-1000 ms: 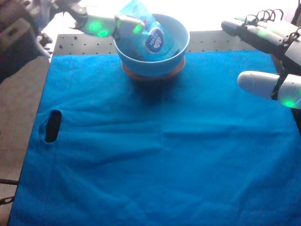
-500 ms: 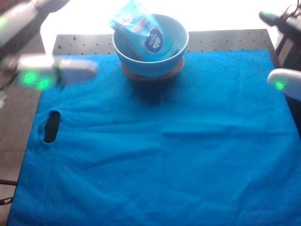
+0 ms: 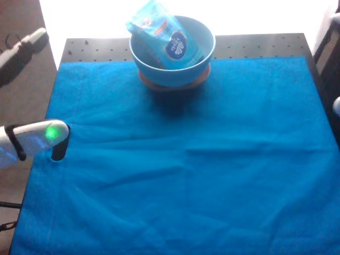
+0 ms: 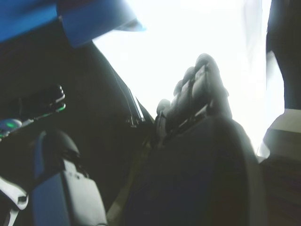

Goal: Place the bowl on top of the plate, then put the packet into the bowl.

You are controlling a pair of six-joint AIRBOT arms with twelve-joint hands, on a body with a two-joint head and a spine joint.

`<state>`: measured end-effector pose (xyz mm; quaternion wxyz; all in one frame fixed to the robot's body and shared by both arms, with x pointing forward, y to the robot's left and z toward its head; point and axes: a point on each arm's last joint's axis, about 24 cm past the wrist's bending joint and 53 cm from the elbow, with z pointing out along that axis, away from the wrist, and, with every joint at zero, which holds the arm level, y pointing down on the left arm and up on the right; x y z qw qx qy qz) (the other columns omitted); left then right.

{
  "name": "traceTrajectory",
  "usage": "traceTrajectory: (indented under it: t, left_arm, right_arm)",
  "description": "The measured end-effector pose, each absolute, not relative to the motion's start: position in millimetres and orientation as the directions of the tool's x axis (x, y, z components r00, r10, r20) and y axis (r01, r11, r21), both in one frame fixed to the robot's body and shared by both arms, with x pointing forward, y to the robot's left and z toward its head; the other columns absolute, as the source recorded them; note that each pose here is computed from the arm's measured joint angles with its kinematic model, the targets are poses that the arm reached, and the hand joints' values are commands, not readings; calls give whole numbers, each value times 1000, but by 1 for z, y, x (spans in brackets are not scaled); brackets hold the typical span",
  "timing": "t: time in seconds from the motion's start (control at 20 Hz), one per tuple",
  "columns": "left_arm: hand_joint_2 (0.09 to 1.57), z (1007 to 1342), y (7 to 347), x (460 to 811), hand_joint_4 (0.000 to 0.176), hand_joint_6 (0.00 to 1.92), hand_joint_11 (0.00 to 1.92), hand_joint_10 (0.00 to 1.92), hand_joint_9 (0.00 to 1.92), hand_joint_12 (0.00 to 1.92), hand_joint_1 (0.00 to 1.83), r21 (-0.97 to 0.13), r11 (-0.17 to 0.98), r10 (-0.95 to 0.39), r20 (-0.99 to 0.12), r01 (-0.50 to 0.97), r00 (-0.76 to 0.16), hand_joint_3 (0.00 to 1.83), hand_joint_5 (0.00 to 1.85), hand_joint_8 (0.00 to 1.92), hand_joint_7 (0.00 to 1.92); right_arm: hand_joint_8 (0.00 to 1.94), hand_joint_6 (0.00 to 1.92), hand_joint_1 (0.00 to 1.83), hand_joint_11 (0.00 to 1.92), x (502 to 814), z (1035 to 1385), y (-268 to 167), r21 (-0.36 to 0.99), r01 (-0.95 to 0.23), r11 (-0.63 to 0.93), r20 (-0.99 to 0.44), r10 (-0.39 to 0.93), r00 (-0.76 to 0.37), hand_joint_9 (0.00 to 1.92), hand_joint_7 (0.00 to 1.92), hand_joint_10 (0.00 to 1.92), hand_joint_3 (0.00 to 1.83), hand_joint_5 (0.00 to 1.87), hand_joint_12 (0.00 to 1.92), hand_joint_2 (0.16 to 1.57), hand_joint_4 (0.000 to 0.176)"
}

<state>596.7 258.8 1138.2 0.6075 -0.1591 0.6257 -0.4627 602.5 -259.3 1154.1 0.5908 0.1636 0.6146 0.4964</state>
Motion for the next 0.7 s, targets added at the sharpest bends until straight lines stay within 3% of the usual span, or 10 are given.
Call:
traceTrajectory:
  t: [0.05, 0.3, 0.7]
  left_arm:
    - [897, 1129, 262, 589, 176, 0, 0, 0, 0, 0, 419, -789, 516, -773, -597, 335, -215, 0, 0, 0, 0]
    - [918, 1138, 270, 577, 176, 0, 0, 0, 0, 0, 365, -799, 490, -806, -568, 347, -169, 8, 0, 0, 0]
    - [931, 1138, 269, 575, 176, 0, 0, 0, 0, 0, 342, -805, 481, -808, -561, 348, -181, 2, 0, 0, 0]
  right_arm:
    - [0, 0, 271, 0, 597, 1151, -262, 811, -374, 451, -555, 795, -245, 0, 0, 0, 0, 0, 0, 1076, 176]
    - [0, 0, 288, 0, 590, 1153, -258, 814, -390, 430, -543, 802, -249, 0, 0, 0, 0, 0, 0, 1071, 176]
    - [0, 0, 229, 0, 591, 1149, -268, 820, -365, 440, -537, 813, -225, 0, 0, 0, 8, 0, 0, 1100, 176]
